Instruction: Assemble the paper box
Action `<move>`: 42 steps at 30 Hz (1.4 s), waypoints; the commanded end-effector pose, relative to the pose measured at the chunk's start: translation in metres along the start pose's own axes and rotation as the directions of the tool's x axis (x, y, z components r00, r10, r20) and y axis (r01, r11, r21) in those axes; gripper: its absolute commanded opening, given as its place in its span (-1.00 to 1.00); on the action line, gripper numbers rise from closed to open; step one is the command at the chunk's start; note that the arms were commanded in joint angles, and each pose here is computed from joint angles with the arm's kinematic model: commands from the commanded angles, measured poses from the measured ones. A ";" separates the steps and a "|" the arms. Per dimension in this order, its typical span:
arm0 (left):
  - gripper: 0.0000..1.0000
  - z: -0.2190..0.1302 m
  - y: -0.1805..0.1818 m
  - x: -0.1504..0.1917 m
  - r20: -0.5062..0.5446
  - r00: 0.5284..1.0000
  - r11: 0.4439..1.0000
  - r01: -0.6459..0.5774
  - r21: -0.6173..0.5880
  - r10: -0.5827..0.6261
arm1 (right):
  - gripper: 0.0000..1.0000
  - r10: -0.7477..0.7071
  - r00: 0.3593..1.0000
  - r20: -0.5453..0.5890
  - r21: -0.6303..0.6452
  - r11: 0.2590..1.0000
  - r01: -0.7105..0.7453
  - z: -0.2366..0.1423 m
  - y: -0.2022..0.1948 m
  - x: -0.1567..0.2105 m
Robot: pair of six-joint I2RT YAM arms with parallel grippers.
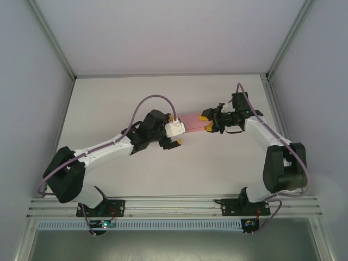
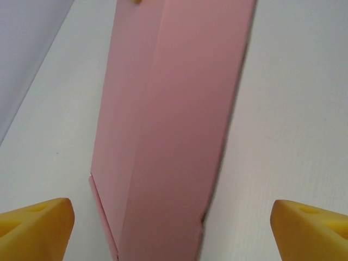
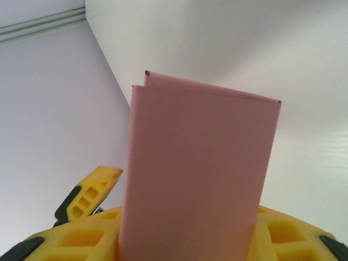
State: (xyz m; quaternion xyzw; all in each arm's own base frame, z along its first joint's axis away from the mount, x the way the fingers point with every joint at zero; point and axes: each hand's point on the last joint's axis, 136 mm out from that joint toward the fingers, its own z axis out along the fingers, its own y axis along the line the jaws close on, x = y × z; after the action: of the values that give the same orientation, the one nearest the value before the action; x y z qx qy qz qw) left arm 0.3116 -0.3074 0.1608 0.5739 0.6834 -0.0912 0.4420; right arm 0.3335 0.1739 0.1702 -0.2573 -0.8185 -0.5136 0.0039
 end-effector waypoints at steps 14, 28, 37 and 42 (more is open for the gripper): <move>0.13 0.019 0.021 -0.029 0.097 0.992 0.991 -0.075 -0.113 0.086 | -0.18 0.069 0.995 -0.076 -0.005 0.998 -0.069 -0.003 -0.008 0.027; -0.31 0.008 -0.008 0.011 -0.074 0.997 0.999 0.007 0.048 -0.003 | 0.96 -0.411 0.845 0.342 0.208 0.910 0.359 -0.072 0.031 -0.027; -0.31 -0.036 -0.044 0.059 -0.391 0.920 0.945 0.137 0.297 -0.010 | 0.97 -0.796 0.167 0.581 0.333 0.420 0.844 -0.131 0.092 0.012; -0.32 -0.040 -0.046 0.080 -0.510 0.860 0.915 0.216 0.342 -0.013 | 0.97 -0.937 0.030 0.349 0.179 0.098 0.979 -0.083 0.074 0.085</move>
State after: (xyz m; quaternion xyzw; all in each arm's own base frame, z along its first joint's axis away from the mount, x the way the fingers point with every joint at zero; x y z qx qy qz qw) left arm 0.2760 -0.2644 0.1285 0.6092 0.7567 -0.0961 0.2169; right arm 0.3008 0.1261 0.2973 0.1040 -0.7673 -0.3629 -0.5184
